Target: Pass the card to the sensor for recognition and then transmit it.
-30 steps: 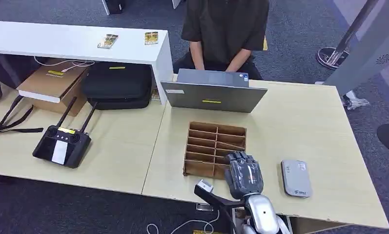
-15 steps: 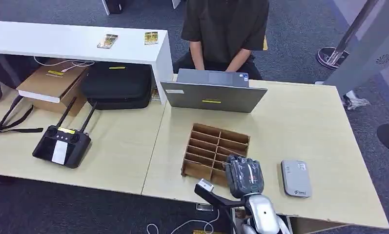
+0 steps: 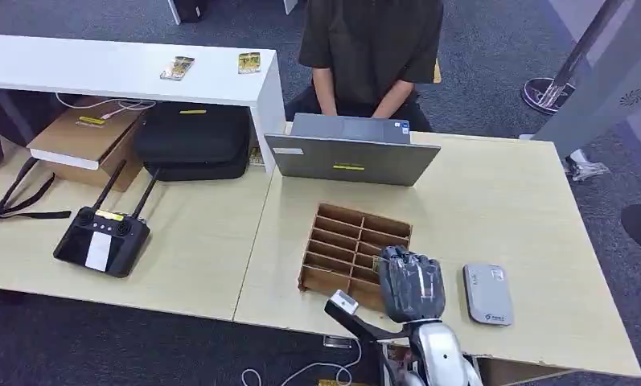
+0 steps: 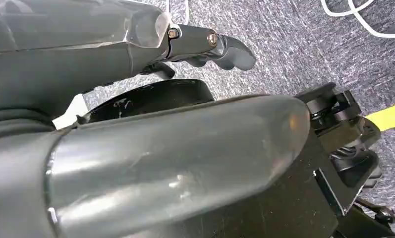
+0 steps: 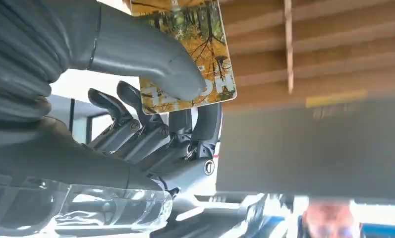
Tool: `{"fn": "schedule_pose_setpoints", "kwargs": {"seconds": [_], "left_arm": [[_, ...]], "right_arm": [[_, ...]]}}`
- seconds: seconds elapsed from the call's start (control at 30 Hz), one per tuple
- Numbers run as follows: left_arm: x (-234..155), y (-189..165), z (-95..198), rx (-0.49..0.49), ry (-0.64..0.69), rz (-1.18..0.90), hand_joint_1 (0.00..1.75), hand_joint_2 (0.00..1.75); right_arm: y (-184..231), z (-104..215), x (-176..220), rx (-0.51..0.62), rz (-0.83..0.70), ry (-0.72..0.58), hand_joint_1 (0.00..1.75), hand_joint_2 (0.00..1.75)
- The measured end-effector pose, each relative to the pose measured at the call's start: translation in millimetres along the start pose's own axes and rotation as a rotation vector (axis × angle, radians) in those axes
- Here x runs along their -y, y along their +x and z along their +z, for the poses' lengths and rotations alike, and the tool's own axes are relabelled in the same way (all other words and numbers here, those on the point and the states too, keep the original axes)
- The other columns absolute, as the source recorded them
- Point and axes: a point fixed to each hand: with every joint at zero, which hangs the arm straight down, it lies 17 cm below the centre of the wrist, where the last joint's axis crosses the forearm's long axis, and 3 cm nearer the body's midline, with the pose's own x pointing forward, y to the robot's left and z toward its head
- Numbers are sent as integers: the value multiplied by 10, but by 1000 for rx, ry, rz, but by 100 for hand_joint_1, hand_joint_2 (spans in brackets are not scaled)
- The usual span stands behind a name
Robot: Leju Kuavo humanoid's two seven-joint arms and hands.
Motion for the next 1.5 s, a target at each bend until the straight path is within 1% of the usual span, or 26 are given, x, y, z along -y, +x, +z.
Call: {"fn": "schedule_pose_setpoints", "kwargs": {"seconds": [0.1,0.23,0.3,0.37,0.43,0.53,0.63,0.67,0.73,0.8,0.87,0.93,1.03,1.23,1.37,1.5], "left_arm": [[-14,12,-1,9,8,16,0,0],[-26,-3,-1,12,18,32,0,0],[-33,-19,0,11,24,43,0,0],[-34,-47,3,6,28,53,0,0],[-39,-76,4,-1,33,68,0,0],[-40,-122,8,-10,39,80,0,0],[-56,-145,8,-17,50,81,0,0],[-58,-155,8,-20,53,80,0,0],[-63,-173,8,-28,55,74,0,0],[-72,-185,9,-31,61,71,0,0],[-71,-189,9,-32,62,72,0,0],[-79,-203,9,-35,65,78,0,0],[-77,-229,12,-39,66,82,0,0],[-63,-277,20,-47,67,81,0,0],[-46,-286,23,-48,60,80,0,0],[-42,-288,24,-49,58,80,0,0]], "right_arm": [[-102,-39,269,-33,9,-85,175,175],[-434,-13,627,-134,39,-202,175,175],[-600,50,829,-175,51,-269,175,175],[-740,149,1028,-193,64,-331,175,175],[-811,298,1240,-168,76,-404,175,175],[-838,524,1560,-101,130,-521,175,175],[-924,692,1778,-112,193,-586,175,175],[-989,744,1860,-138,212,-604,175,175],[-1176,861,2029,-231,230,-638,175,175],[-1336,995,2260,-327,235,-694,175,175],[-1427,1101,2432,-397,225,-740,175,175],[-1466,1166,2529,-430,220,-766,175,175],[-1480,1207,2616,-446,219,-789,175,175],[-1532,1245,2645,-495,185,-808,175,175],[-1512,1201,2672,-491,164,-825,175,175],[-1474,1108,2745,-454,126,-862,175,175]]}}
